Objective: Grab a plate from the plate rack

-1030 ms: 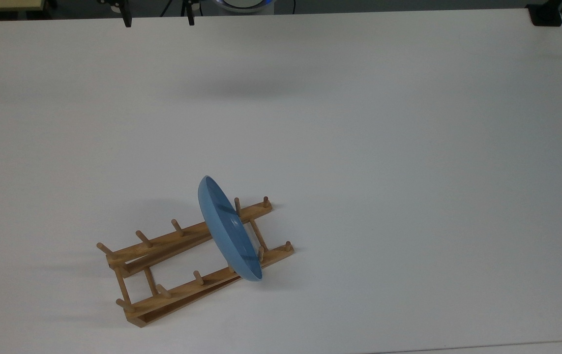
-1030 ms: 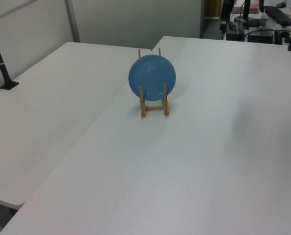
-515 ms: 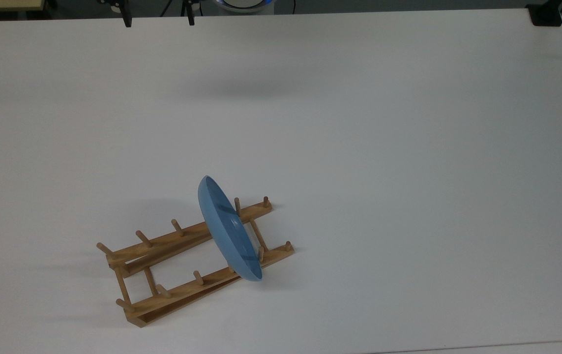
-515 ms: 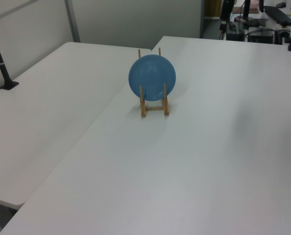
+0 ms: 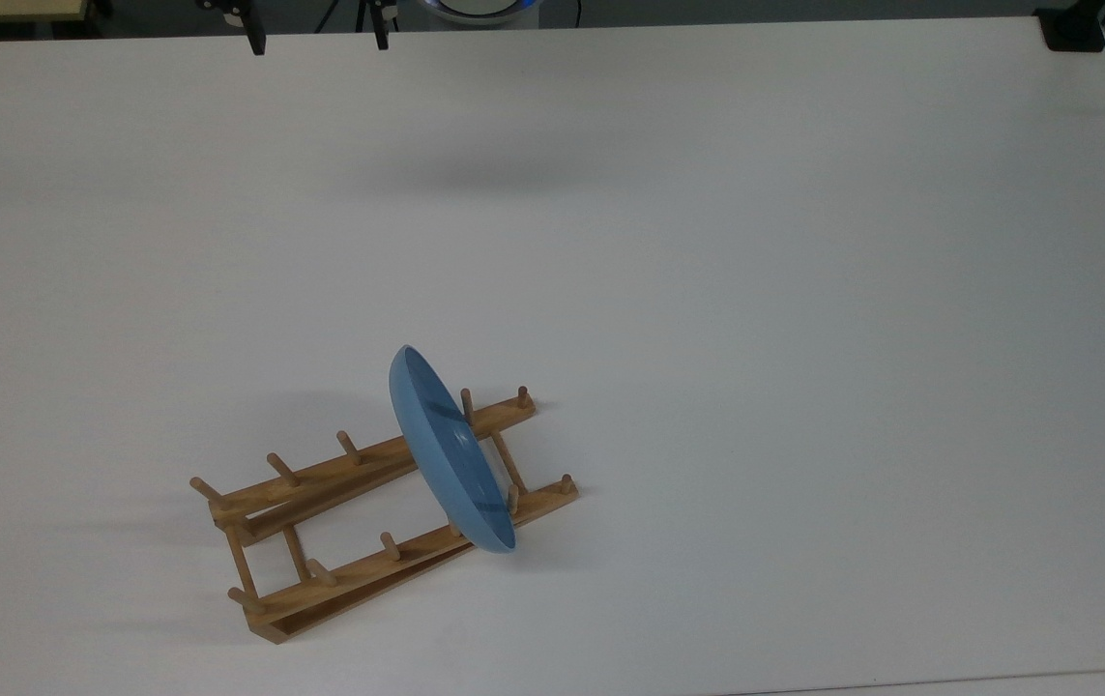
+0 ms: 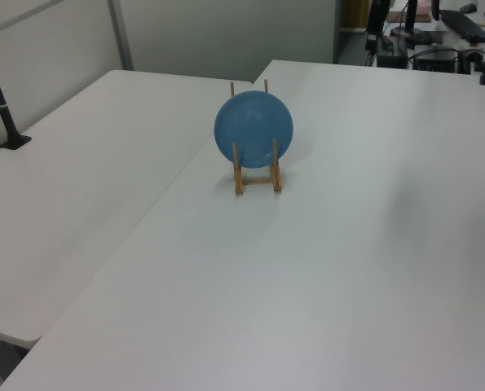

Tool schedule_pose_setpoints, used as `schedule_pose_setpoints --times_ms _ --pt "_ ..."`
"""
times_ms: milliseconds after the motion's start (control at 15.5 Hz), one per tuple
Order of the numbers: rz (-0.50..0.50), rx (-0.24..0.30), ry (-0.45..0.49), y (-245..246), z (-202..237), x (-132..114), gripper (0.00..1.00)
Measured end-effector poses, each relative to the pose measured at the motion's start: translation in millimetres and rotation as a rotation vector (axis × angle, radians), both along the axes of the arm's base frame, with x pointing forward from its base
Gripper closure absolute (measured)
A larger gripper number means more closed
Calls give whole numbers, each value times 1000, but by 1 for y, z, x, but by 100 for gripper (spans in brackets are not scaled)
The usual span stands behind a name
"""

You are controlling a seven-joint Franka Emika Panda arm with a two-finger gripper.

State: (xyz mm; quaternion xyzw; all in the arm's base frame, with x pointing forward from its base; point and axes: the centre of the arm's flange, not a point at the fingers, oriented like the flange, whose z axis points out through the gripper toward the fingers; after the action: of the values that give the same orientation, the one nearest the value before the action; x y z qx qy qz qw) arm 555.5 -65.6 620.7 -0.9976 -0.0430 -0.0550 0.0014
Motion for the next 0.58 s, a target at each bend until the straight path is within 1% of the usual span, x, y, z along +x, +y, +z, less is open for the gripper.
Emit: schedule_pose_setpoints --times_ms 257,322,450,579 --pt "12 -1 0 0 0 0 0" --pt "43 -5 1 0 -1 0 0" --pt "145 -18 -2 -3 -1 1 0" --pt "204 -33 -29 -9 1 3 0"
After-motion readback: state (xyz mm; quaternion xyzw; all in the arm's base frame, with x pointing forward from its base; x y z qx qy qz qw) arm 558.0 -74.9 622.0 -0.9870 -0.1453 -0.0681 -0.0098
